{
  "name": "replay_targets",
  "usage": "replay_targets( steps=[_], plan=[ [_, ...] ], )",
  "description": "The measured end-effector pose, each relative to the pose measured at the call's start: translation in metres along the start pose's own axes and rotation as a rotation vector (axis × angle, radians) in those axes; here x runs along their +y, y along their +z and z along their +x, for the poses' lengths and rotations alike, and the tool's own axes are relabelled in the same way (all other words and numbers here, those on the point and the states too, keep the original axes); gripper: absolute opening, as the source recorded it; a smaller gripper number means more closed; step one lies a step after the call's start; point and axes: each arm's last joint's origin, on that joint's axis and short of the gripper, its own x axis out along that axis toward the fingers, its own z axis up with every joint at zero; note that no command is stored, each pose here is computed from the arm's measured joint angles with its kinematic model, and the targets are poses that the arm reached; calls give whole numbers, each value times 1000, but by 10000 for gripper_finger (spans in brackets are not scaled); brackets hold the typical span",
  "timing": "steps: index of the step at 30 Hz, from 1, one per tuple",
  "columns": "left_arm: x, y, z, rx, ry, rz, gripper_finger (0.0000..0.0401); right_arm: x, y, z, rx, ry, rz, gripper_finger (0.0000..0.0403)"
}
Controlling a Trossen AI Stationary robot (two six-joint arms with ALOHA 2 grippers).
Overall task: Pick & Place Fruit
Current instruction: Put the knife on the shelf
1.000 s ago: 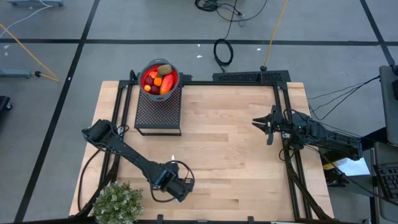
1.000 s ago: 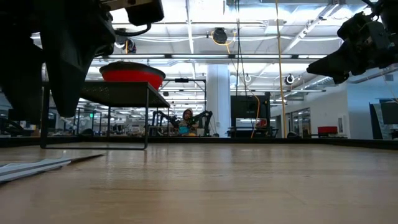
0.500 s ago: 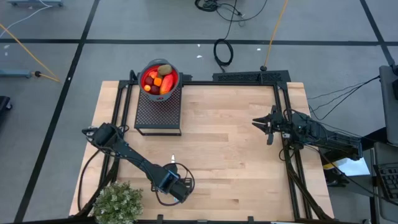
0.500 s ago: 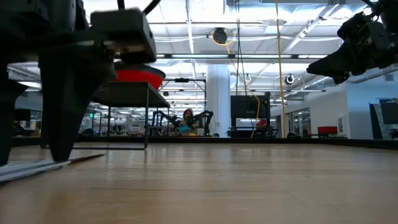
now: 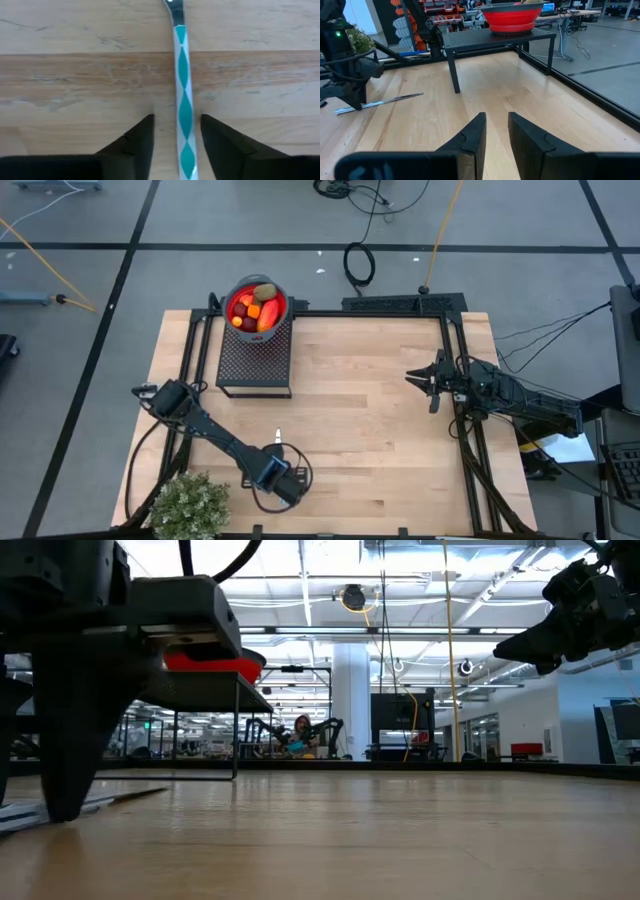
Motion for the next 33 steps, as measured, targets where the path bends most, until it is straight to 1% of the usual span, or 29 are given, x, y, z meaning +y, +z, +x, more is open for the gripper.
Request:
replay_targets(
  steps=[10, 12, 14, 19, 21, 26, 30, 33],
  plan=[
    [5, -5, 1, -11, 8, 18, 32, 0, 0, 0, 0, 0, -16, 73],
    [5, -6, 1, -14, 5, 19, 14, 0, 0, 0, 0, 0, -18, 73],
    [5, -7, 1, -21, 0, 19, 14, 0, 0, 0, 0, 0, -18, 73],
    [5, -6, 1, -30, -6, 25, 32, 0, 0, 0, 0, 0, -18, 73],
    [5, -6, 1, -37, -10, 46, 30, 0, 0, 0, 0, 0, -18, 73],
    [5, -6, -1, -56, -26, 113, 8, 0, 0, 0, 0, 0, -19, 73],
    [5, -5, -2, -72, -37, 136, 22, 0, 0, 0, 0, 0, -18, 73],
    [4, -5, -3, -70, -40, 160, 21, 0, 0, 0, 1, 0, -19, 73]
  ],
)
